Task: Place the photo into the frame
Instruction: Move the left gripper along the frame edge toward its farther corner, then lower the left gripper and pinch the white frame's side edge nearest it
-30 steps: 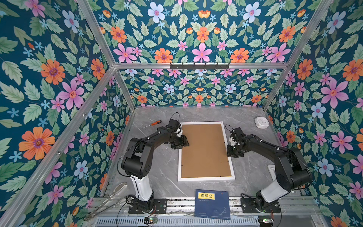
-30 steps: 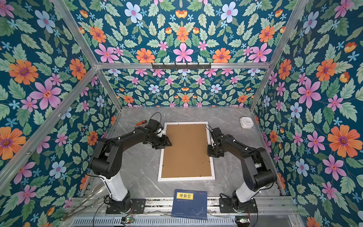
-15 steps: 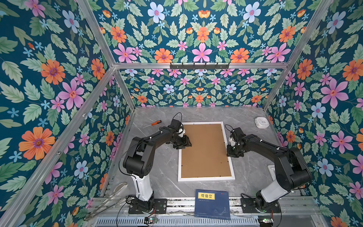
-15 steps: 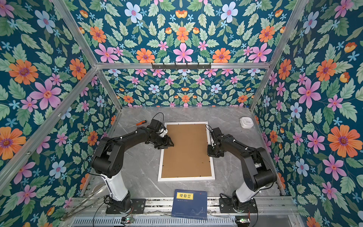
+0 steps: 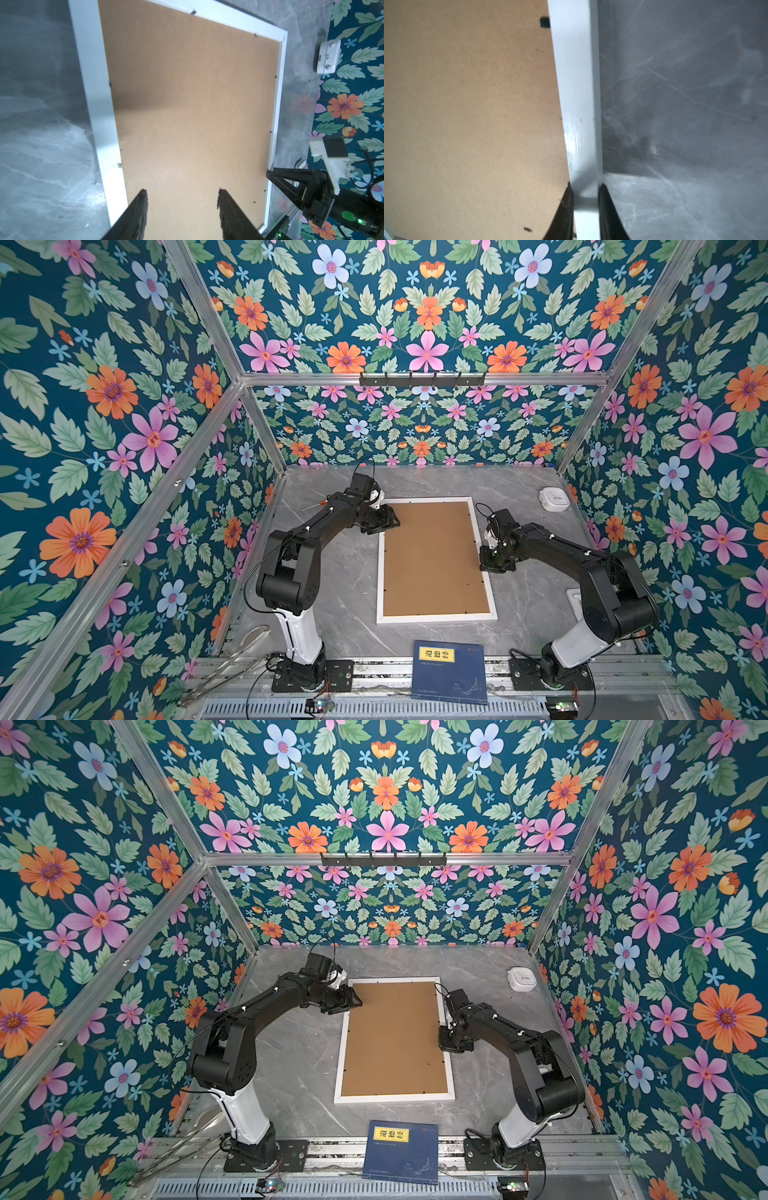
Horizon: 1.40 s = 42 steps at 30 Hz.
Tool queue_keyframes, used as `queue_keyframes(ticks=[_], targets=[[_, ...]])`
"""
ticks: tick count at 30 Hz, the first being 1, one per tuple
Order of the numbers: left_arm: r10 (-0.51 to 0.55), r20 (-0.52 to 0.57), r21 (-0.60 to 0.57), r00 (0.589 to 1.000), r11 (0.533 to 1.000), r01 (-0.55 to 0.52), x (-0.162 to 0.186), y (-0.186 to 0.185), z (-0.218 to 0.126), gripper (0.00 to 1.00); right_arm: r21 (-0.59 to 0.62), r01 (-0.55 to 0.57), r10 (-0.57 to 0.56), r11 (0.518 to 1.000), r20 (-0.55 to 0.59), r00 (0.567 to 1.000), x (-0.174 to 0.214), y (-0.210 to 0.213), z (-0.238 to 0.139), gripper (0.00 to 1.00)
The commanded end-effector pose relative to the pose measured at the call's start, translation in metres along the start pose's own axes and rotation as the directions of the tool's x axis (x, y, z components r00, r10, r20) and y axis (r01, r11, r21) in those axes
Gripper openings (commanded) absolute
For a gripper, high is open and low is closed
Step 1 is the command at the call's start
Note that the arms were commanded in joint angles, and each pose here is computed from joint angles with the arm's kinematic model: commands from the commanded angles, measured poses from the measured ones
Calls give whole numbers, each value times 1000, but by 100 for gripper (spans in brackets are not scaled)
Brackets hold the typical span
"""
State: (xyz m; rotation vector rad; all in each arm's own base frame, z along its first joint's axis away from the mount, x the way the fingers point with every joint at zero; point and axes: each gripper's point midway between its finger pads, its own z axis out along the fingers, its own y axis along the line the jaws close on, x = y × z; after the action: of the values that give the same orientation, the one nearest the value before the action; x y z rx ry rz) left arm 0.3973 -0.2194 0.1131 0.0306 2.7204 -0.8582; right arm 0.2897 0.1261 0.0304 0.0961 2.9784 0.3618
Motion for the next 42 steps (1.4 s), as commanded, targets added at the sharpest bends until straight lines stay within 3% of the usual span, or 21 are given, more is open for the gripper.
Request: queue_keyframes(ticks=[1,26,42], targets=[[24,15,-15,1000,1000,-23,-9,3,-4,59,26,-14,15,1000,-36,999,8,-6,7,0],[-25,-5,-16,1000,1000,25,-54,38,38,59,28,-12,13,1000,-40,999,10,-7,6,0],[-51,-65,8,997,999,52,-47,46,58,58,28,-12,13,1000,-41,999,10,-7,6,0]])
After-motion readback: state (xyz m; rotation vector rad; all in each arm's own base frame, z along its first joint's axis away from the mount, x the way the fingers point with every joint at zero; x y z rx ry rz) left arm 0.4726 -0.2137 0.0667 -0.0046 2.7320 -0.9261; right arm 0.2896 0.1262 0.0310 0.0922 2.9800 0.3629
